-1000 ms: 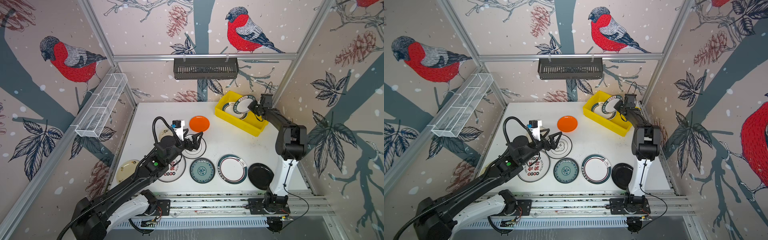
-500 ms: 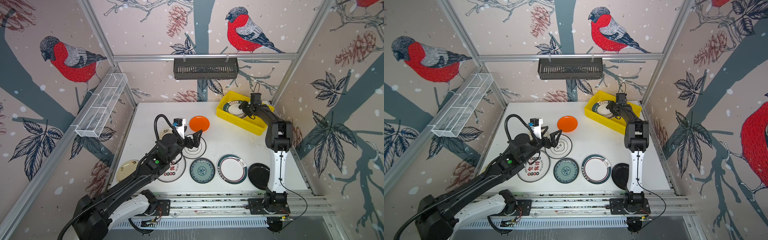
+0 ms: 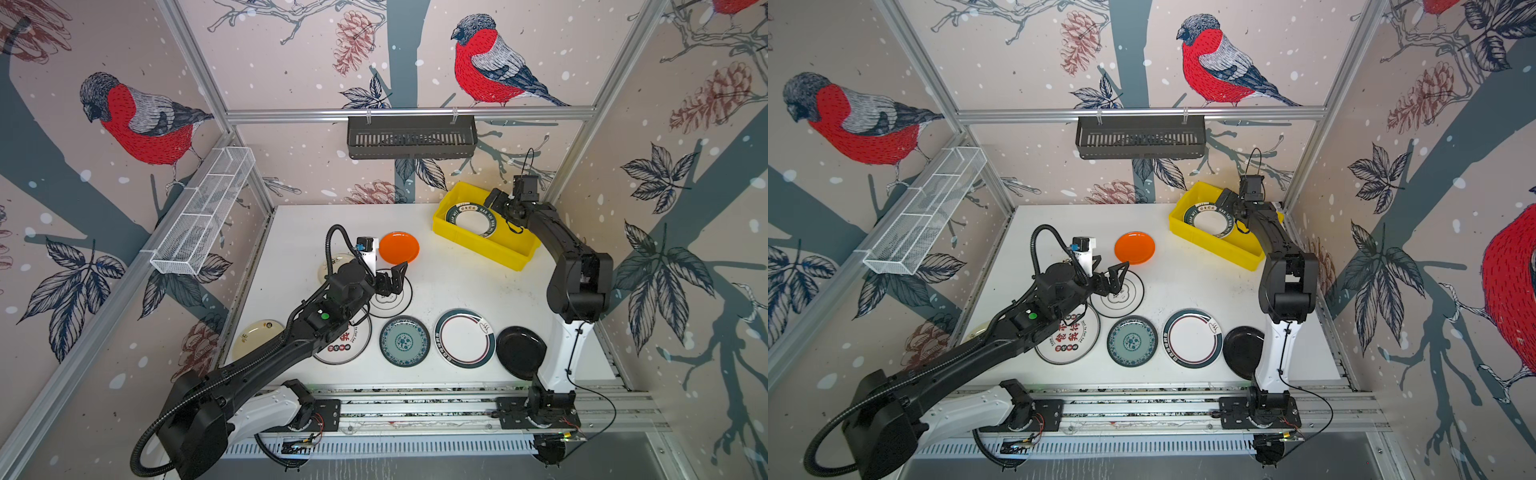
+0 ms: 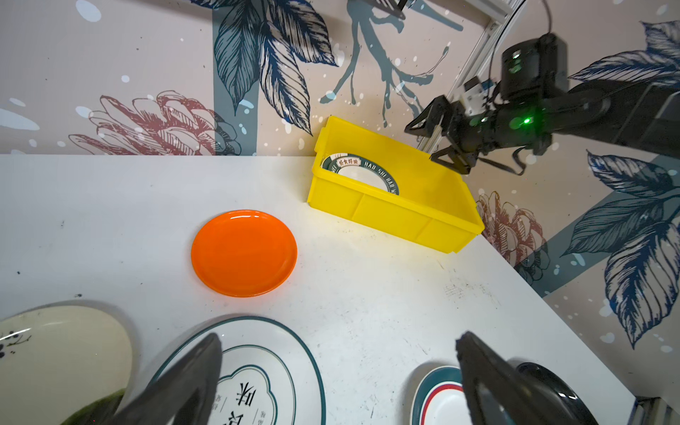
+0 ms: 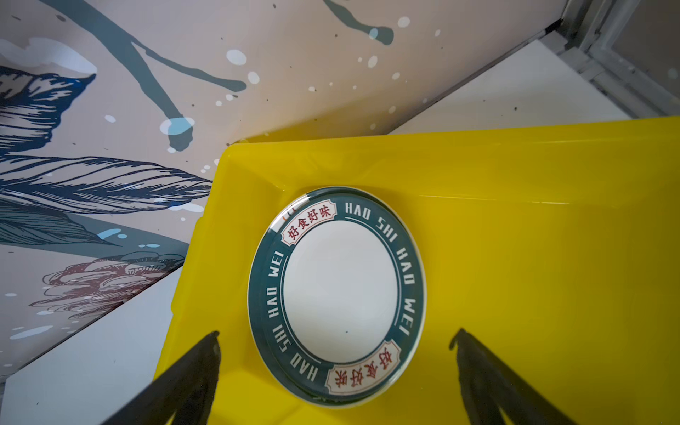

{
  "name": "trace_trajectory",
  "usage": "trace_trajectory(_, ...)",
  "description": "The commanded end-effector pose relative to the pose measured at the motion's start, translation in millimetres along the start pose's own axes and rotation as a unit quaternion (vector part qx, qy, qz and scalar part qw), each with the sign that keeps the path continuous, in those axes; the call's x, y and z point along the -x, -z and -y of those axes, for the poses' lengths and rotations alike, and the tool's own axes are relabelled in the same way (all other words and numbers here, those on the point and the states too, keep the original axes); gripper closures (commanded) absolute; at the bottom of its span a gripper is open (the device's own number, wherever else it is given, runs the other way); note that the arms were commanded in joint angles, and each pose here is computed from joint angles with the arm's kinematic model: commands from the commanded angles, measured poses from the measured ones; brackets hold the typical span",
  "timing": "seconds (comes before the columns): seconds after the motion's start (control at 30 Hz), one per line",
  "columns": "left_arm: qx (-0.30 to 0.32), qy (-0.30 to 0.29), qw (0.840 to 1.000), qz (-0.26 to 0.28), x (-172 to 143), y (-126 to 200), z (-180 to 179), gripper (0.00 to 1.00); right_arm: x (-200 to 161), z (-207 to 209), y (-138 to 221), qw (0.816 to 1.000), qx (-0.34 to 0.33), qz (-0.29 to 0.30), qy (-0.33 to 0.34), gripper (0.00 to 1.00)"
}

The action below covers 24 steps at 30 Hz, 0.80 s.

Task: Place the plates into the plastic bin on the countertop
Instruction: Place the plate in the plastic bin, then move the plate to the bottom-center of the table.

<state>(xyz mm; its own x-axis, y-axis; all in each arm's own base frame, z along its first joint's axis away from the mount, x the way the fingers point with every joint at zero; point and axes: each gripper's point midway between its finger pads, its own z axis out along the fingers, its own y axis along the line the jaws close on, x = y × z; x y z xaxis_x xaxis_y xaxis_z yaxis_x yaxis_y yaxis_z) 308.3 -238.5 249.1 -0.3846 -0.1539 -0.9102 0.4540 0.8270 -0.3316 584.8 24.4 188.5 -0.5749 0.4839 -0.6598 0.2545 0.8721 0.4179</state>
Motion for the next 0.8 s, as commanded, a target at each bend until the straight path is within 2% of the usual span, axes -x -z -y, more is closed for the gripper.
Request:
trace_trajectory(0.0, -0.010, 0.013, 1.000, 0.000, -2.4, -5.6, 2.5, 0.02, -5.3, 12.6, 17.4, 0.999, -0.031, -0.010, 0.015, 0.01)
trace_trajectory(0.17, -0.030, 0.015, 0.999, -0.032, -17.5, -15.9, 9.4, 0.02, -36.2, 8.1, 61.4, 0.999, -0.014, -0.017, 0.040, 0.01)
trace_trajectory(0.37, -0.025, 0.015, 0.997, -0.074, -44.0, -23.7, 4.2, 0.02, -113.6, -2.5, 119.8, 0.995, 0.012, -0.054, 0.083, 0.01)
trace_trajectory(0.63, -0.014, 0.034, 0.992, -0.121, -77.7, -16.3, -6.4, 0.02, -219.4, 16.7, 161.7, 0.984, 0.034, -0.139, 0.108, 0.01)
trace_trajectory(0.77, -0.005, 0.050, 0.989, -0.140, -95.0, -7.3, -13.6, 0.02, -248.8, 16.5, 178.0, 0.981, 0.063, -0.151, 0.105, 0.01)
